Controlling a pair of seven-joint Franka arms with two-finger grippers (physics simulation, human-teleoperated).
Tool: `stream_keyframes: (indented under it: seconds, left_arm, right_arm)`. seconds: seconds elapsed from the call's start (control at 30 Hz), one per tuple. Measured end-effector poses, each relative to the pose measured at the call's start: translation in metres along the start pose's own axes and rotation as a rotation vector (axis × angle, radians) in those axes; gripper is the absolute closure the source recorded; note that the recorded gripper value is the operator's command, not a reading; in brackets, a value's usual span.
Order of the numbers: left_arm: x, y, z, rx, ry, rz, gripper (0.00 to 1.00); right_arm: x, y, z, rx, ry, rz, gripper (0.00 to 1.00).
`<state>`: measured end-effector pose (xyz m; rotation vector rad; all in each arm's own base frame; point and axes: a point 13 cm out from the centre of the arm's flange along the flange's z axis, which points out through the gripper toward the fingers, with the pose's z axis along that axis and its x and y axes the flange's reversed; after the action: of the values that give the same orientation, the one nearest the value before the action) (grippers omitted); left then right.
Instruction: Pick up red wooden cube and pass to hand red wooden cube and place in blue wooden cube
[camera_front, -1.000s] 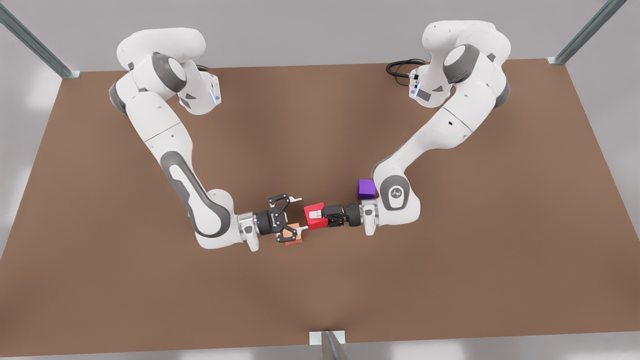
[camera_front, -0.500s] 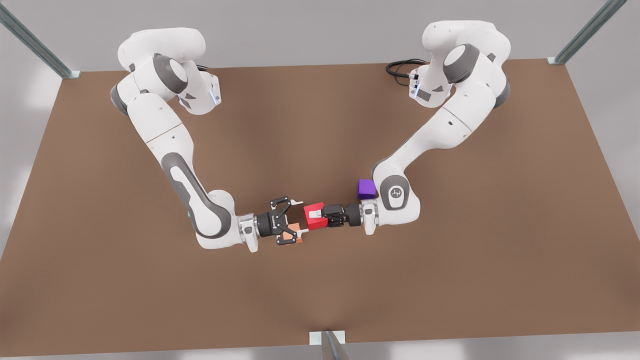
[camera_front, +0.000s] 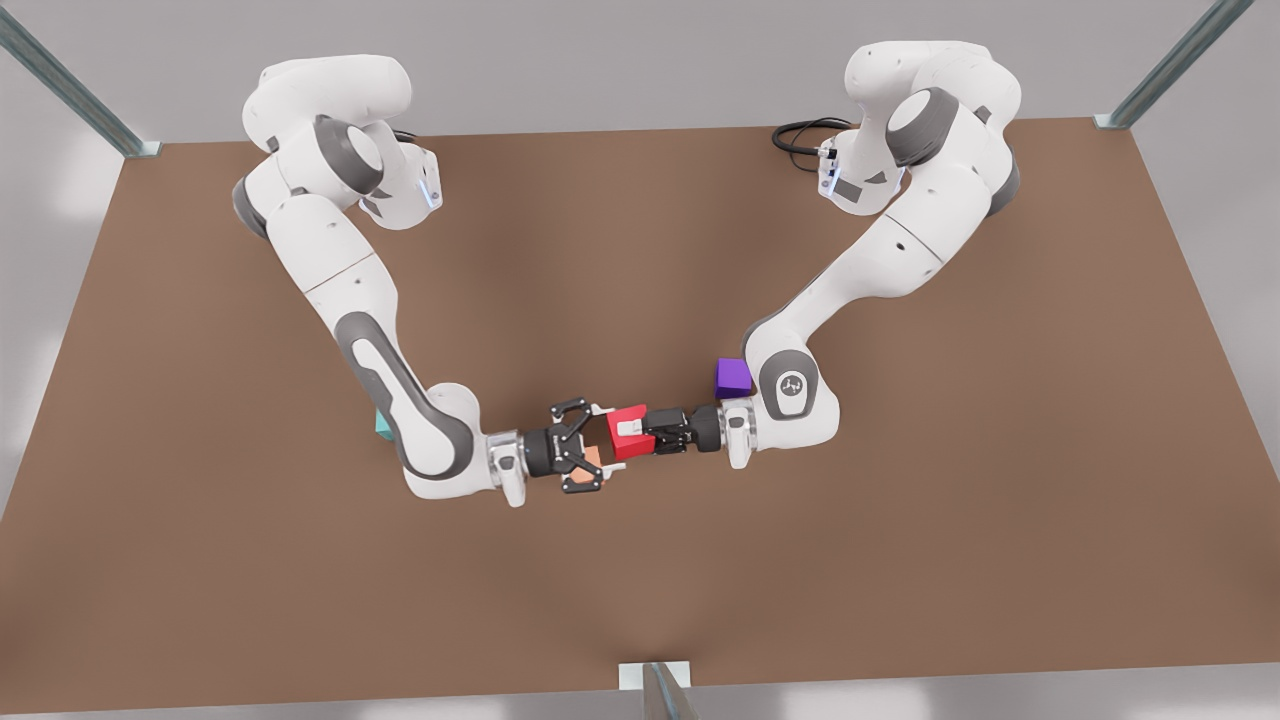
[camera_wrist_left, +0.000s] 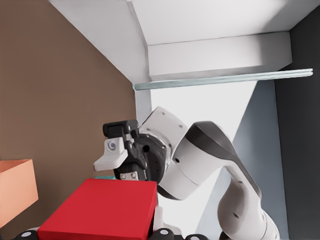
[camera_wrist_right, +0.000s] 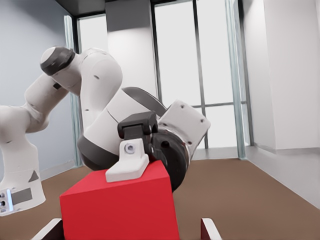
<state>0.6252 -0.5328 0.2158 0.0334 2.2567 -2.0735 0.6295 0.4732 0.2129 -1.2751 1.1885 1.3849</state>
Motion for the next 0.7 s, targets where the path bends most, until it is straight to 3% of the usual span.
stream_keyframes:
  seconds: [0.3, 0.33, 0.37, 0.4, 0.43, 0.47, 0.5, 0.53, 0.7]
  left_arm:
    - [-0.001, 0.0, -0.001, 0.001, -0.002, 0.003, 0.47]
    - [-0.001, 0.0, -0.001, 0.001, -0.002, 0.003, 0.47]
    - [-0.001, 0.0, -0.001, 0.001, -0.003, 0.003, 0.47]
    - [-0.001, 0.0, -0.001, 0.001, -0.003, 0.003, 0.45]
    - [-0.001, 0.0, -0.001, 0.001, -0.003, 0.003, 0.44]
    - [-0.001, 0.0, -0.001, 0.002, -0.003, 0.003, 0.39]
    - [-0.001, 0.0, -0.001, 0.004, -0.004, 0.003, 0.06]
    - [-0.001, -0.001, 0.0, 0.008, -0.004, 0.005, 0.0]
    - [0.0, -0.005, 0.0, 0.009, -0.004, 0.023, 0.0]
  right_arm:
    - [-0.005, 0.007, 0.032, 0.004, -0.029, 0.016, 0.0]
    - [-0.005, 0.007, 0.034, 0.006, -0.033, 0.018, 0.13]
    - [-0.006, 0.007, 0.036, 0.008, -0.035, 0.02, 0.37]
    - [-0.006, 0.007, 0.036, 0.008, -0.036, 0.022, 0.49]
    - [-0.006, 0.007, 0.036, 0.009, -0.036, 0.024, 0.49]
    - [-0.005, 0.006, 0.036, 0.011, -0.037, 0.026, 0.49]
    - [-0.005, 0.006, 0.036, 0.013, -0.037, 0.027, 0.49]
    - [-0.004, 0.006, 0.036, 0.015, -0.037, 0.029, 0.49]
    - [-0.002, 0.005, 0.034, 0.019, -0.035, 0.036, 0.48]
